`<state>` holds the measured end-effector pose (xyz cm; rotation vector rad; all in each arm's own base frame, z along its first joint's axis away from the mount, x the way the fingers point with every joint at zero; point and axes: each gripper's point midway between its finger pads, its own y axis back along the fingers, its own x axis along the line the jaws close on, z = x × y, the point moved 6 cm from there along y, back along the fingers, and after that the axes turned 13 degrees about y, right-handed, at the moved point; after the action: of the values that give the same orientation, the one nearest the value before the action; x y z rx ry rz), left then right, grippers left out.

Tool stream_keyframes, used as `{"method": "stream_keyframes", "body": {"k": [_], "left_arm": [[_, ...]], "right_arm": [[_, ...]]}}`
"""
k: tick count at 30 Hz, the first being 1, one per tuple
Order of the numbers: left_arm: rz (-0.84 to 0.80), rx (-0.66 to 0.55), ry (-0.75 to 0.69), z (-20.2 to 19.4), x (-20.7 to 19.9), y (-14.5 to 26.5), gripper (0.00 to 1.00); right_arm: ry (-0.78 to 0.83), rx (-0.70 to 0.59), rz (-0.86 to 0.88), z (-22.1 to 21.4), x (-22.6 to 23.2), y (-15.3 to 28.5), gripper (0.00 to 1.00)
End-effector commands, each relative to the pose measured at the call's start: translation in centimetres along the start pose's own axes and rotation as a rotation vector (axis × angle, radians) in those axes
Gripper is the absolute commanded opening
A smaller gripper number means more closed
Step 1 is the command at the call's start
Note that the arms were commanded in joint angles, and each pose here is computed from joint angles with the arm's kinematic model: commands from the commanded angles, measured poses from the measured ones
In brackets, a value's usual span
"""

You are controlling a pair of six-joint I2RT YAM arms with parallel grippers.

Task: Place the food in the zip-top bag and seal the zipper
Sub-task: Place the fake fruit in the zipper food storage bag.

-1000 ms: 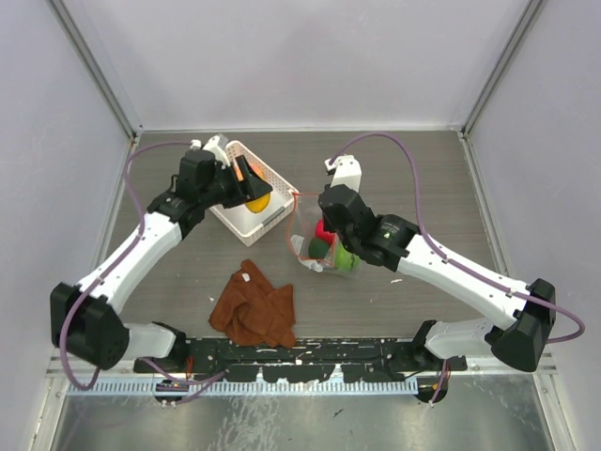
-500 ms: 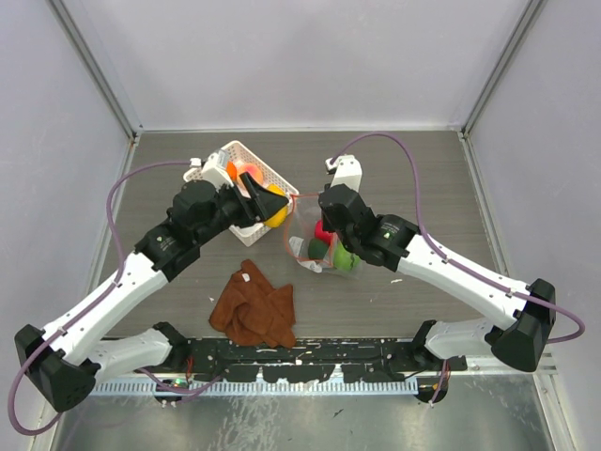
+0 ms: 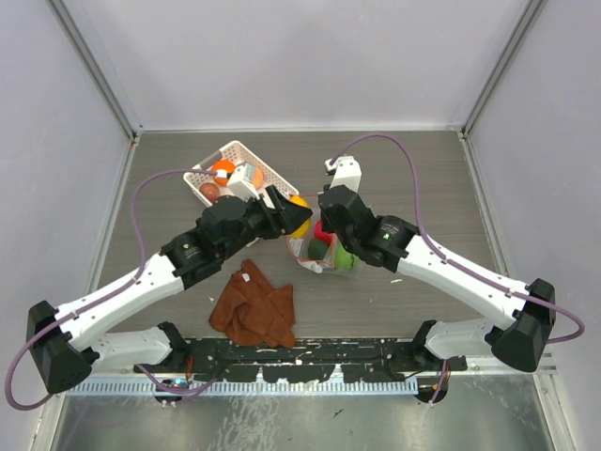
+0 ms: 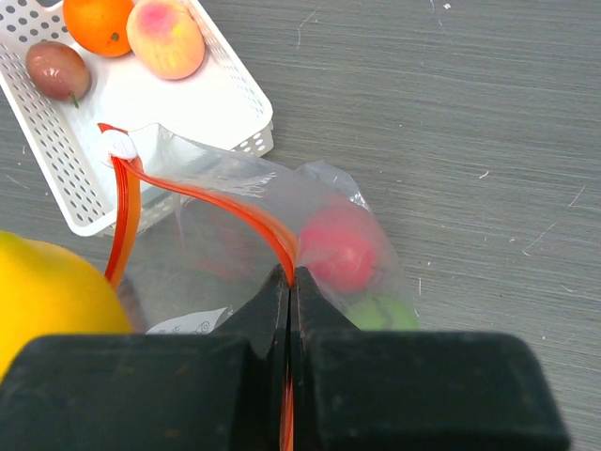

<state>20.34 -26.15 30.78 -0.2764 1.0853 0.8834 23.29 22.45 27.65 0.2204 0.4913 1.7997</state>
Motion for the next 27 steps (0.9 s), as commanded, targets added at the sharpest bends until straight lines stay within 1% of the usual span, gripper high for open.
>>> {"method": "stream_keyframes", "body": {"k": [1,7,10,12,18,19,20,23,27], "left_arm": [[-0.046,-0.057,0.003,0.1,-1.4,-1.1,0.40],[-0.006,-0.043,-0.011,-0.9,-0.6,-2.1,0.55],[0.005,-0.034,-0.015,-1.2,-0.4,-2.5,0.67],[0.013,-0.033,-0.020,-1.2,-0.3,-2.6,0.73],[0.019,-0.037,-0.032,-1.0,-0.4,-2.4,0.86],[0.021,-0.037,-0.034,-1.0,-0.4,-2.3,0.87],[0.022,-0.037,-0.037,-0.9,-0.5,-2.2,0.91],[0.021,-0.043,-0.058,-0.6,-0.8,-1.8,0.94],[0.046,-0.063,-0.131,0.5,-1.2,-0.8,0.98]], "right_arm": [[-0.072,-0.081,0.024,1.8,-0.1,1.0,0.00],[-0.076,-0.087,0.023,1.8,-0.2,1.2,0.00],[-0.079,-0.089,0.025,1.8,-0.2,1.2,0.00],[-0.078,-0.088,0.022,1.7,-0.3,1.2,0.00],[-0.079,-0.089,0.018,1.6,-0.4,1.2,0.00],[-0.078,-0.088,0.018,1.5,-0.4,1.2,0.00],[-0.079,-0.089,0.018,1.5,-0.4,1.3,0.00],[-0.077,-0.087,0.014,1.4,-0.5,1.3,0.00],[-0.075,-0.087,0.009,1.3,-0.6,1.3,0.00]]}}
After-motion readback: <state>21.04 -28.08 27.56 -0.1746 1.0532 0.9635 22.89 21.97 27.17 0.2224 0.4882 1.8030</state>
